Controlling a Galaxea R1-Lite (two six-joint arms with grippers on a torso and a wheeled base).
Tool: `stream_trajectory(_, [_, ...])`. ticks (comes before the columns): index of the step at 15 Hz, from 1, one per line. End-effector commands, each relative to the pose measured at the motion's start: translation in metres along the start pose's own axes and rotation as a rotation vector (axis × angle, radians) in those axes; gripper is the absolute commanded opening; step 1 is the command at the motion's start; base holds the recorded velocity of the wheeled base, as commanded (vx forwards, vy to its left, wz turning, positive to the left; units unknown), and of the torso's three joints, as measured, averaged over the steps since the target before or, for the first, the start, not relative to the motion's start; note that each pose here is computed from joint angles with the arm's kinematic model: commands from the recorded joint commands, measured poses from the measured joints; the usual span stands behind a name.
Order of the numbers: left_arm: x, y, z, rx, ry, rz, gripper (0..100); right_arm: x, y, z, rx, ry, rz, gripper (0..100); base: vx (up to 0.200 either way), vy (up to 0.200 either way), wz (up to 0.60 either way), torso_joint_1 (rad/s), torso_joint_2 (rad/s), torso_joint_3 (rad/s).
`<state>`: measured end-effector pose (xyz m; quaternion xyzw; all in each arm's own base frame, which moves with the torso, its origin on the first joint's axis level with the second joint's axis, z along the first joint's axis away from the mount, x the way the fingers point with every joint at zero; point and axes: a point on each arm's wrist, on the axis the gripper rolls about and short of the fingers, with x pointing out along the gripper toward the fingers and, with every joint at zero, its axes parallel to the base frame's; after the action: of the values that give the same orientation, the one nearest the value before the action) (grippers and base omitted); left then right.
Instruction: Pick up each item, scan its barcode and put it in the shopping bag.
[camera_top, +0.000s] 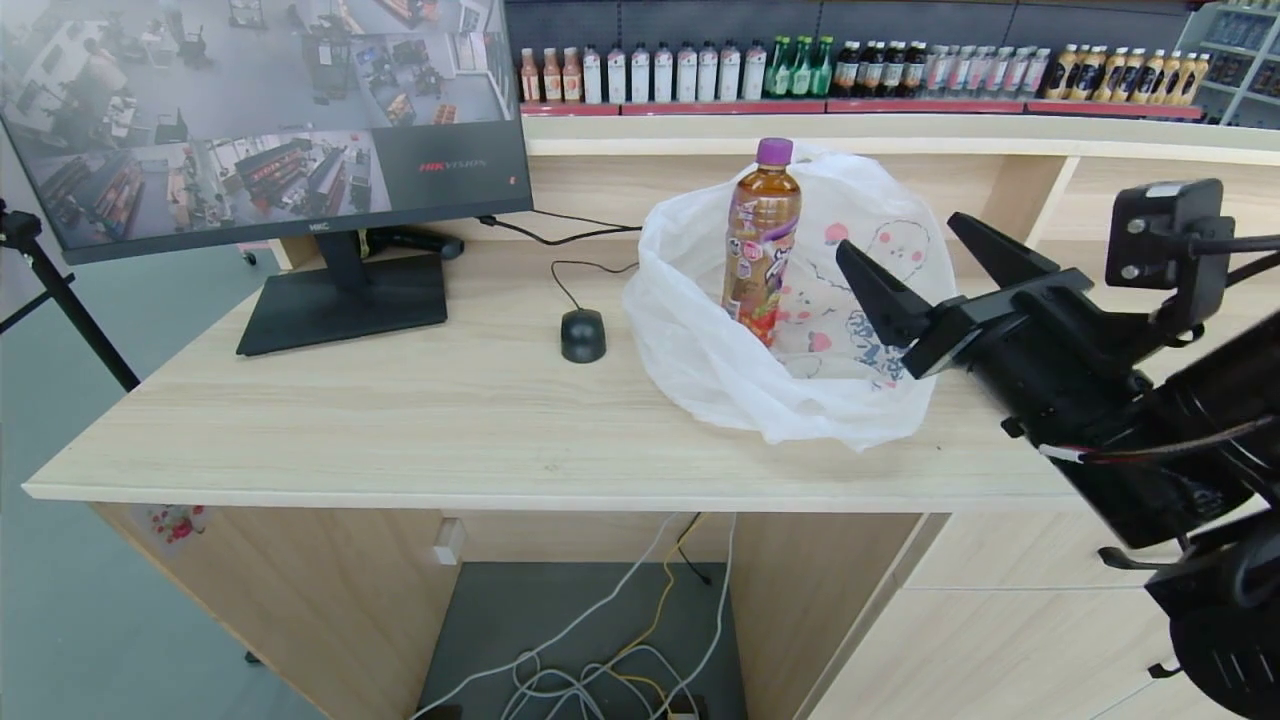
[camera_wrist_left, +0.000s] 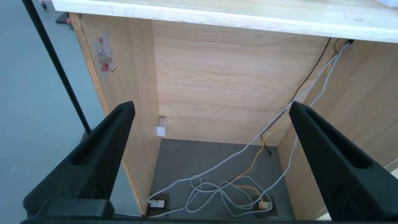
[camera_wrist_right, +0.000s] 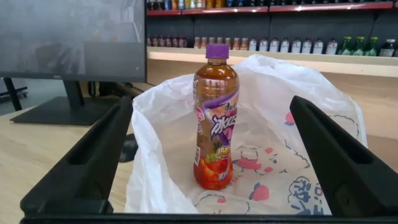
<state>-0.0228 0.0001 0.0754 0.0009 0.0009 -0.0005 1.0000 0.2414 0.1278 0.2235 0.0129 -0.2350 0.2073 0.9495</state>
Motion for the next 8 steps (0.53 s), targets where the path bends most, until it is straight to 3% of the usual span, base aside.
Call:
stream_trajectory(1, [0.0,0.0,0.0,0.0,0.0,0.001,100,-0.01,0.001,0.003,0.003,0.007,0.002,100,0.0,0.0,0.0,0.0,0.0,0.0])
stream_trajectory(8, [0.0,0.0,0.0,-0.003,0.0,0.003,100,-0.041,0.0,0.001,0.017,0.082,-0.021,100,0.0,0.0,0.0,0.0,0.0,0.0])
